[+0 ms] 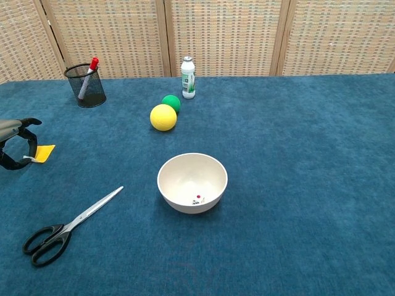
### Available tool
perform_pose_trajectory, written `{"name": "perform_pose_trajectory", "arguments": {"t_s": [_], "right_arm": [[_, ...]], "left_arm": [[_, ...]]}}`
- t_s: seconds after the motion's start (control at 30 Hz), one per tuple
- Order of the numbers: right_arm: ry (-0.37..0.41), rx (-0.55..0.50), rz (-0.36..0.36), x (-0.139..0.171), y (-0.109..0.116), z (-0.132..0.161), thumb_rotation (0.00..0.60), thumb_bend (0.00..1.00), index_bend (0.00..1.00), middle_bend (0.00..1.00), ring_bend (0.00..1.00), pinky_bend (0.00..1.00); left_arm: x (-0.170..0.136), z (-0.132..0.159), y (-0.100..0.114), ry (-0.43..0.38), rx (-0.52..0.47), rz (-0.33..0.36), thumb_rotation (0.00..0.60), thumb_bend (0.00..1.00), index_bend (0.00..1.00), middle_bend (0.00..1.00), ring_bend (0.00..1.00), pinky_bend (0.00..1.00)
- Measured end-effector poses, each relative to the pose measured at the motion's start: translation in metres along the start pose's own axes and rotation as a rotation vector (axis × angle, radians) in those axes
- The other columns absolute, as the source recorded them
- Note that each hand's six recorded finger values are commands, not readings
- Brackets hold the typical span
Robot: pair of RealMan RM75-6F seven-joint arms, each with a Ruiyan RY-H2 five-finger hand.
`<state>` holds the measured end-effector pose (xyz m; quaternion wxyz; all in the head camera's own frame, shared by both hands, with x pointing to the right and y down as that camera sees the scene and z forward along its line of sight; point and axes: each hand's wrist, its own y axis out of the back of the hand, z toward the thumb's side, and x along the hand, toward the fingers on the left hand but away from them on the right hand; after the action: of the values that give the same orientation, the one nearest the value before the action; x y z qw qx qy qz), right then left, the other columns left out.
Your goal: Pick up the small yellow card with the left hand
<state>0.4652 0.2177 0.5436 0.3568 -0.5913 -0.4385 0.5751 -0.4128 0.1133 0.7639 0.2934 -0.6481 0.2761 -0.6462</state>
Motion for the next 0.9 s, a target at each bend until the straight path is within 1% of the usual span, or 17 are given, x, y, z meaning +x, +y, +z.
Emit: {"name": "perform_pose_trajectory", "arguments": {"t_s": [0.27, 0.4, 0.5, 0.6, 0.63, 0.8, 0.87, 0.9], "right_arm": [[0.004, -0.002, 0.001, 0.0, 0.0, 0.001, 0.6, 0.0, 0.0, 0.0, 0.0, 0.0], [0.002, -0.001, 0.006, 0.0, -0.002, 0.0, 0.6, 0.0, 0.0, 0.0, 0.0, 0.0], [-0.002, 0.0, 0.008, -0.001, -0.003, 0.0, 0.6, 0.0, 0.0, 0.0, 0.0, 0.0], [-0.006, 0.002, 0.012, -0.002, -0.004, -0.001, 0.6, 0.0, 0.0, 0.0, 0.0, 0.0], [-0.008, 0.003, 0.014, -0.003, -0.004, -0.002, 0.6, 0.0, 0.0, 0.0, 0.0, 0.0], [-0.019, 0.005, 0.018, -0.005, -0.006, -0.005, 0.6, 0.0, 0.0, 0.0, 0.0, 0.0], [-0.02, 0.005, 0.019, -0.006, -0.006, -0.005, 0.6, 0.0, 0.0, 0.0, 0.0, 0.0], [-0.02, 0.005, 0.02, -0.006, -0.007, -0.005, 0.6, 0.0, 0.0, 0.0, 0.0, 0.0]], "left_arm": [[0.006, 0.001, 0.005, 0.014, -0.017, 0.012, 0.6, 0.46, 0.71, 0.0, 0.0, 0.0], [0.017, 0.005, 0.016, 0.024, -0.034, 0.022, 0.6, 0.47, 0.73, 0.0, 0.0, 0.0], [0.027, 0.008, 0.027, 0.032, -0.039, 0.031, 0.6, 0.47, 0.74, 0.0, 0.0, 0.0], [0.039, 0.013, 0.045, 0.044, -0.048, 0.053, 0.6, 0.48, 0.74, 0.0, 0.0, 0.0], [0.045, 0.016, 0.056, 0.05, -0.057, 0.07, 0.6, 0.48, 0.74, 0.0, 0.0, 0.0], [0.056, 0.022, 0.084, 0.066, -0.095, 0.116, 0.6, 0.48, 0.74, 0.0, 0.0, 0.0], [0.056, 0.024, 0.092, 0.062, -0.099, 0.128, 0.6, 0.45, 0.73, 0.0, 0.0, 0.0], [0.056, 0.024, 0.095, 0.059, -0.1, 0.133, 0.6, 0.43, 0.71, 0.0, 0.0, 0.0]]}}
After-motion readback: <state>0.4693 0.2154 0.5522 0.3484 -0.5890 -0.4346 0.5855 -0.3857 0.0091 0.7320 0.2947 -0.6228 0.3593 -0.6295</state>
